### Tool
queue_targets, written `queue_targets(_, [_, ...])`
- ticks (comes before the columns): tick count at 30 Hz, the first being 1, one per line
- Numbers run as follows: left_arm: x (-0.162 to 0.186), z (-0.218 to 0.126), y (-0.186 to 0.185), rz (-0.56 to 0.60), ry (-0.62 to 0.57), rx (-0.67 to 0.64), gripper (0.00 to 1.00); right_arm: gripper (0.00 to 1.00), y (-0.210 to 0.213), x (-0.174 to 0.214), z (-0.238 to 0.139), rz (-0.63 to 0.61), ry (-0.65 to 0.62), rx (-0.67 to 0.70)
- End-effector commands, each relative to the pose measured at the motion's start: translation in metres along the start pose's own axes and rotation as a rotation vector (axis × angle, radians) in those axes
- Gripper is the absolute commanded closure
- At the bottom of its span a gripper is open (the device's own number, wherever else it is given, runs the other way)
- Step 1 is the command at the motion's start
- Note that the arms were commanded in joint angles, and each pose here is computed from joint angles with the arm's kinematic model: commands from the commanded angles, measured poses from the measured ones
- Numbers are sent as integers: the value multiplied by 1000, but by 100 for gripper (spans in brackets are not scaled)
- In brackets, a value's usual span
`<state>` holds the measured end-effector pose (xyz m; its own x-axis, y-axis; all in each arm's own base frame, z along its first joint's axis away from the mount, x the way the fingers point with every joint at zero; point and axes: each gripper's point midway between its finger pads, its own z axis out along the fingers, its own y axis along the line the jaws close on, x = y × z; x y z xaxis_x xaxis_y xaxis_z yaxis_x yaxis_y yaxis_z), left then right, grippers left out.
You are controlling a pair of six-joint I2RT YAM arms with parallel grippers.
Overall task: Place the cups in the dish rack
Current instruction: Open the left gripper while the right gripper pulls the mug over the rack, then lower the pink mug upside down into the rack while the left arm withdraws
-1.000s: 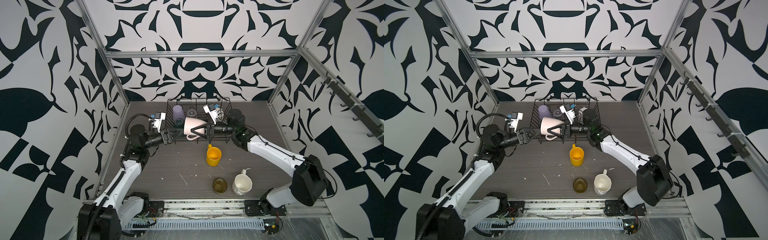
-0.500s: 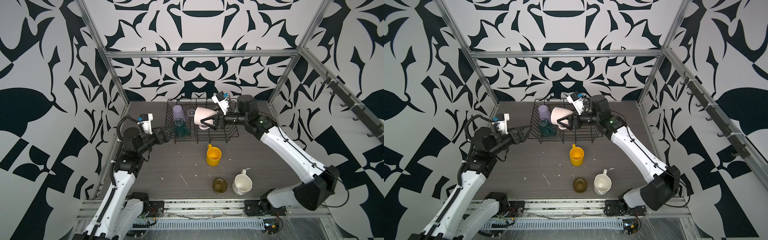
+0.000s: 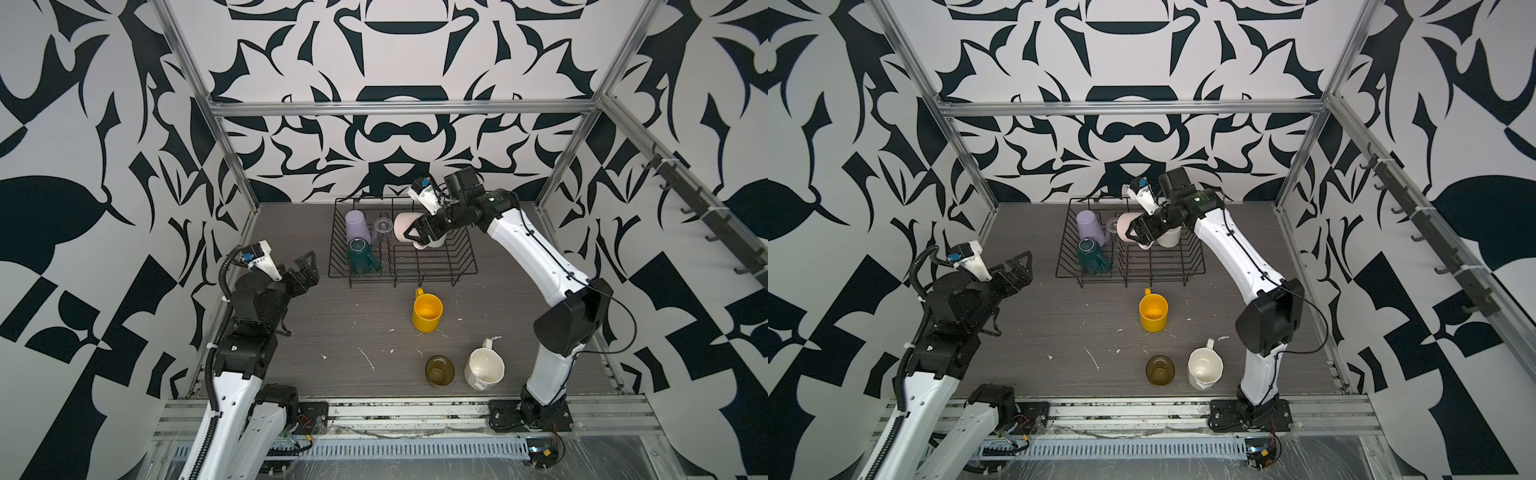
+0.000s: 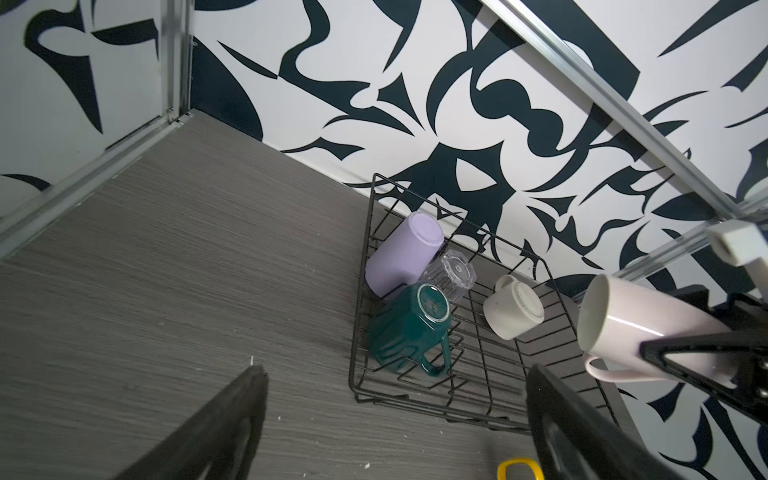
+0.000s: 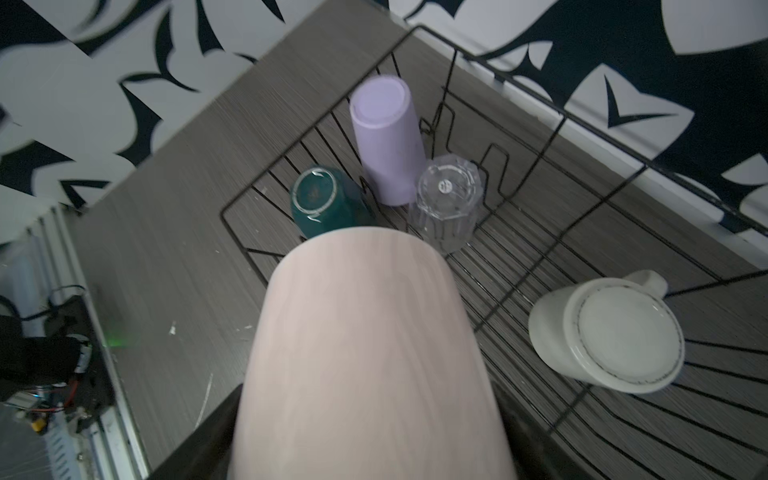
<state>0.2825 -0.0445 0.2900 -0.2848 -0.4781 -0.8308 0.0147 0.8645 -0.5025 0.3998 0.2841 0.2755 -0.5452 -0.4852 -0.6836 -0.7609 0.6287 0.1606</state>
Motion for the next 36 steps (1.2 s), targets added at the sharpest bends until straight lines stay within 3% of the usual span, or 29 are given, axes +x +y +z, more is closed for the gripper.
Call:
queue_targets(1, [6, 1, 14, 3, 10, -62, 1, 100, 5, -13, -13, -118, 27, 92])
queue_targets(10, [4, -2, 16, 3, -2, -74, 1, 100, -6, -6, 33, -213, 197, 202])
queue_targets(26, [6, -10, 21, 2, -11, -94, 1, 100, -3, 7, 72, -299, 297, 201])
queue_targets(36, [6, -12, 22, -1, -15, -95, 1, 100, 3, 5, 90, -345, 295, 190])
